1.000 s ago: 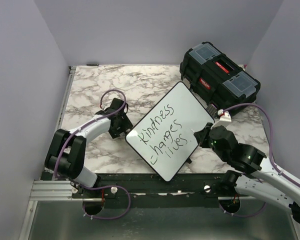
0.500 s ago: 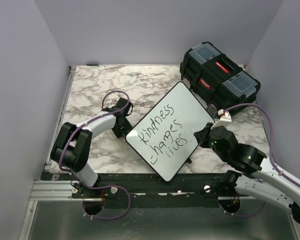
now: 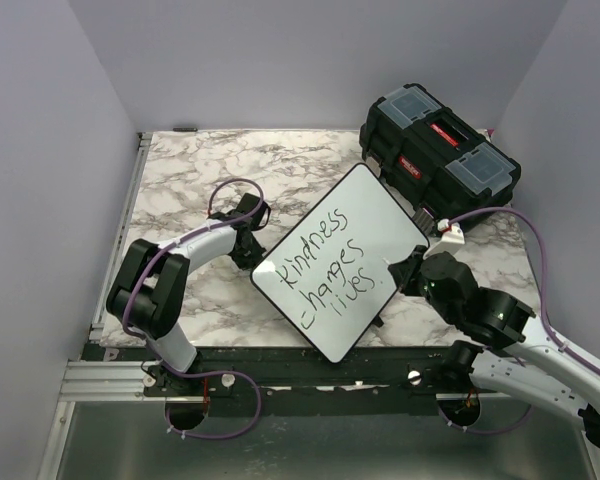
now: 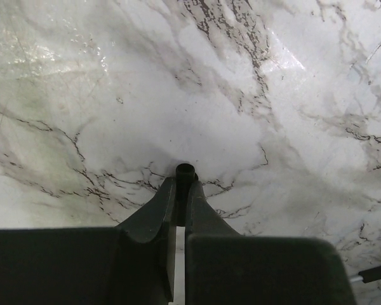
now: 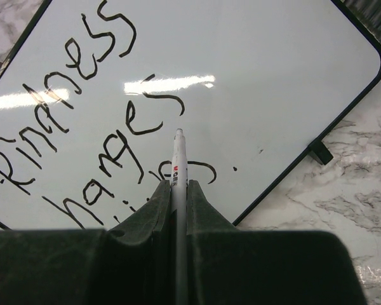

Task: Write a sentence on the whiteboard
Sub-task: Close the whiteboard marker at the center of the board.

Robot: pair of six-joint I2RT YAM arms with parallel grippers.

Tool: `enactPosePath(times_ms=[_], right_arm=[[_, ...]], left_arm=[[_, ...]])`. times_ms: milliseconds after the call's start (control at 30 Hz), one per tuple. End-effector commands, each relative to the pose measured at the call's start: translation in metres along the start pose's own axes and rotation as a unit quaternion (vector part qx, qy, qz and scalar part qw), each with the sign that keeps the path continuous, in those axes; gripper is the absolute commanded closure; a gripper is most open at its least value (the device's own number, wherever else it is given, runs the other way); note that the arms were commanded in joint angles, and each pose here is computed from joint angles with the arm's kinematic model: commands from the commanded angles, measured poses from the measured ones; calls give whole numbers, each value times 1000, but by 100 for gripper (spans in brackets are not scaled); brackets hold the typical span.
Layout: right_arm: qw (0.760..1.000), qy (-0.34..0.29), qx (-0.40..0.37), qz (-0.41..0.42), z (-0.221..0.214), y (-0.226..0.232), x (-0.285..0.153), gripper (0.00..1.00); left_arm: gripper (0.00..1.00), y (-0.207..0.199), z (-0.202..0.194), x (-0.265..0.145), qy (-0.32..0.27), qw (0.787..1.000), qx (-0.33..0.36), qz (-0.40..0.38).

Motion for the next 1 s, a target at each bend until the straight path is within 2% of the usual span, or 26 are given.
enactPosePath(times_ms=[0,167,400,633,767,867,967], right_arm=[[1000,-2,3,7,-2,1,1,99],[1000,-9,2,26,3,5,-4,99],[997,-18,-5,69,16,17,-15,99],[993,-14,-27,112,31,40,-18,99],[989,-20,-37,139,43,52,-23,99],[985,-21,-47,163,51,64,-26,99],[980,-16,-59,191,57,76,-29,99]], left_arm=[[100,15,-8,9,7,999,27,18],[100,9,0,-7,-12,997,68,-19],[100,5,27,-48,-72,986,129,-77],[100,12,62,-107,-177,962,174,-116],[100,16,79,-146,-238,936,207,-157],[100,12,84,-177,-279,900,261,-209],[100,7,84,-201,-296,872,310,-239]])
Point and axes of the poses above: each gripper's point midway between its finger pads, its own x axis out along the fingers, its own y axis along the line the jaws close on, z = x × y, the point moved 3 cm from there along -x, back along the fingers, and after that the axes turned 6 degrees about -x, right-handed, at the moved point
